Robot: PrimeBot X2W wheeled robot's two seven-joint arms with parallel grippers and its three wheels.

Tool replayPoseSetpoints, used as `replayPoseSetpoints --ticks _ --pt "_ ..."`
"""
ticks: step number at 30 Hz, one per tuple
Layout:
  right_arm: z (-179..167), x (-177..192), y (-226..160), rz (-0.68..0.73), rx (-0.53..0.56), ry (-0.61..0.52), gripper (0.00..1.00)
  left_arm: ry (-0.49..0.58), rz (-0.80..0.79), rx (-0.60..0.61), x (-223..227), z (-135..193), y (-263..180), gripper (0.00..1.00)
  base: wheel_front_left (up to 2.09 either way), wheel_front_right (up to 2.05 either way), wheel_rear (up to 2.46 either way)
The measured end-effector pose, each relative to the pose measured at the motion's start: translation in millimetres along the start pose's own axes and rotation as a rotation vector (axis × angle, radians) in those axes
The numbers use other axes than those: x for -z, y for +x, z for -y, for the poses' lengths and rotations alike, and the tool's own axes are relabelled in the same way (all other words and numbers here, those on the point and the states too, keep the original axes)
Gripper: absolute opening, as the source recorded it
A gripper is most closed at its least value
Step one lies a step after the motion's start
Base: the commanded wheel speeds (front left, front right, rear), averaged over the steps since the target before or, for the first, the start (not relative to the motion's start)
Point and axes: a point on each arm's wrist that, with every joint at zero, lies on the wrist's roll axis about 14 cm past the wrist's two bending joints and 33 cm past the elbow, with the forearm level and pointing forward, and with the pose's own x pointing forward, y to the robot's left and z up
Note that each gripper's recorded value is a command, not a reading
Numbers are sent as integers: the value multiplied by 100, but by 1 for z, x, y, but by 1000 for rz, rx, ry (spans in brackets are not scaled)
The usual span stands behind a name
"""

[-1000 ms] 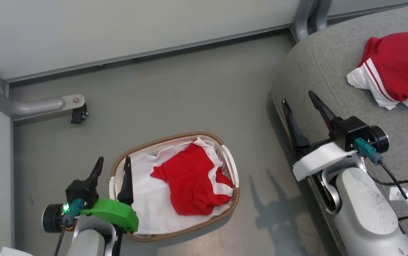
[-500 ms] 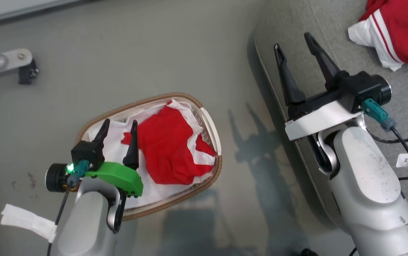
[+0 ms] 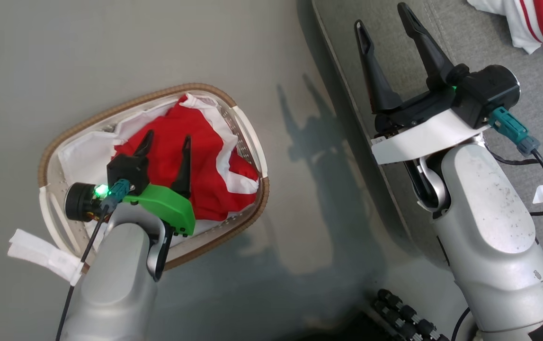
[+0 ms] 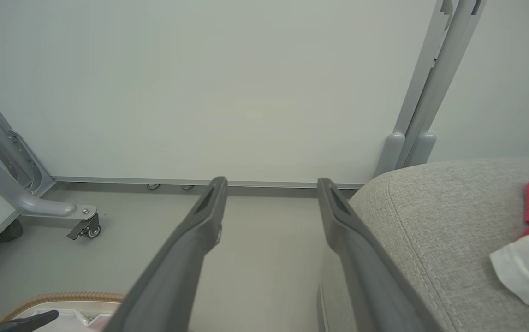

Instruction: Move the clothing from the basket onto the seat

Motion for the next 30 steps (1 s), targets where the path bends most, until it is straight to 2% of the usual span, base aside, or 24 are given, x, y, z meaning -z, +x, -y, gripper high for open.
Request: replayPoseSetpoints --ticks 15,30 --pt "10 39 8 -65 10 -1 100 -45 -137 130 58 27 23 100 0 0 0" --pt "6 56 18 -71 -15 3 100 -18 -281 152 109 13 28 100 0 0 0"
